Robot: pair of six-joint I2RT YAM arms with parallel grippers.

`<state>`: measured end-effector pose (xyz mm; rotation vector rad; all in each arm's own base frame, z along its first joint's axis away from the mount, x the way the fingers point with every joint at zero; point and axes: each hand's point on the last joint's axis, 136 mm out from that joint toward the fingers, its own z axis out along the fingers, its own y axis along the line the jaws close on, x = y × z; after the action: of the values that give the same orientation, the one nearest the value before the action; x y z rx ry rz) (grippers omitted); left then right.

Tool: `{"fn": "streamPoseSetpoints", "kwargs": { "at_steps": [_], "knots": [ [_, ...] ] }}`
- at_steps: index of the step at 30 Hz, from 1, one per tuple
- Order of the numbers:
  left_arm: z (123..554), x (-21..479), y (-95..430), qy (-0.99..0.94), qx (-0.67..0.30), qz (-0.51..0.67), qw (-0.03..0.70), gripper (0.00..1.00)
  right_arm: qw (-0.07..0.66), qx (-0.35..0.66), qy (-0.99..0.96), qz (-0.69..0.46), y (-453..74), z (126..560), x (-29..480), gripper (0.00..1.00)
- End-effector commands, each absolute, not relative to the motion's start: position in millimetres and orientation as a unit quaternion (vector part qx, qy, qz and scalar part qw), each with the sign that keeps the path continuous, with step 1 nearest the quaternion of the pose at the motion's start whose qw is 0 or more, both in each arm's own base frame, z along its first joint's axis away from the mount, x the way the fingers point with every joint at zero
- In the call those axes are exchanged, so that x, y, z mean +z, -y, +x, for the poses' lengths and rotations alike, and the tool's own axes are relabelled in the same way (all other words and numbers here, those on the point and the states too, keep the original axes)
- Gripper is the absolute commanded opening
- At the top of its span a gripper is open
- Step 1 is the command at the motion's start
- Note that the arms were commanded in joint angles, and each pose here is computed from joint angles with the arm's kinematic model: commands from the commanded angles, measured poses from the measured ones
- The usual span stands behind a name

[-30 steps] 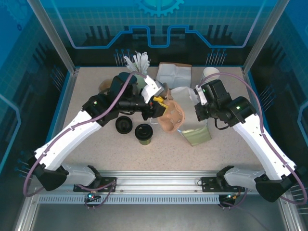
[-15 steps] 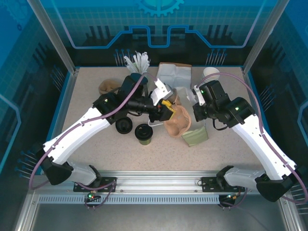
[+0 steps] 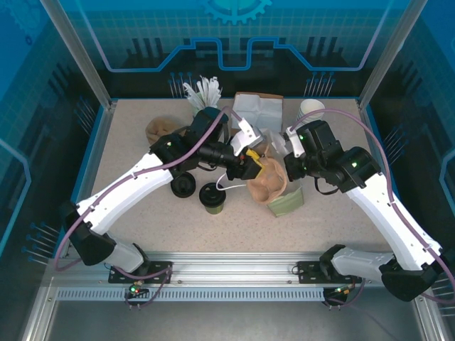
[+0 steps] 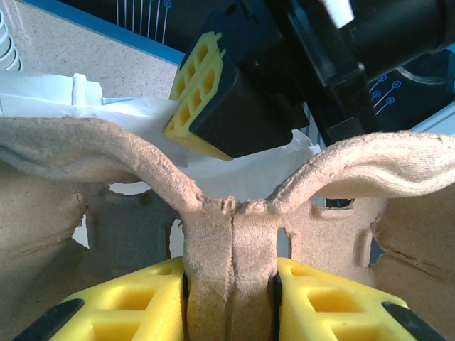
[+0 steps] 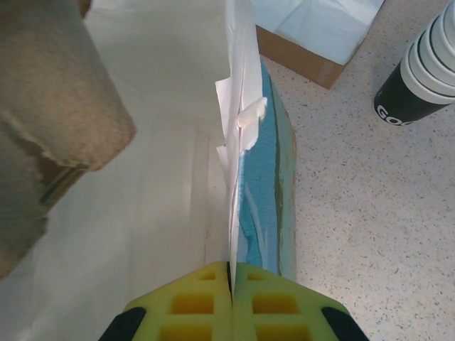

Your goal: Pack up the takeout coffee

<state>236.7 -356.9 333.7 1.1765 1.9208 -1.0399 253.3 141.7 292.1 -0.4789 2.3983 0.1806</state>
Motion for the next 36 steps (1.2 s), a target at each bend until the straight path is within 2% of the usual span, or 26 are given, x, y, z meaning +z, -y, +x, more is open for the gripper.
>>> {"fn": "streamPoseSetpoints", "kwargs": {
  "at_steps": [1, 25, 36],
  "knots": [
    [234, 335, 360, -0.72, -0.404, 0.467, 0.317, 0.33, 0.347, 0.092, -0.912, -0.196, -151, 249, 297, 0.0],
    [259, 285, 350, -0.747, -0.393, 0.453, 0.288, 0.33, 0.319, 0.112, -0.92, -0.2, -153, 233, 285, 0.0],
    [266, 278, 356, -0.752, -0.395, 0.445, 0.283, 0.32, 0.318, 0.133, -0.919, -0.192, -157, 230, 291, 0.0]
  ]
}}
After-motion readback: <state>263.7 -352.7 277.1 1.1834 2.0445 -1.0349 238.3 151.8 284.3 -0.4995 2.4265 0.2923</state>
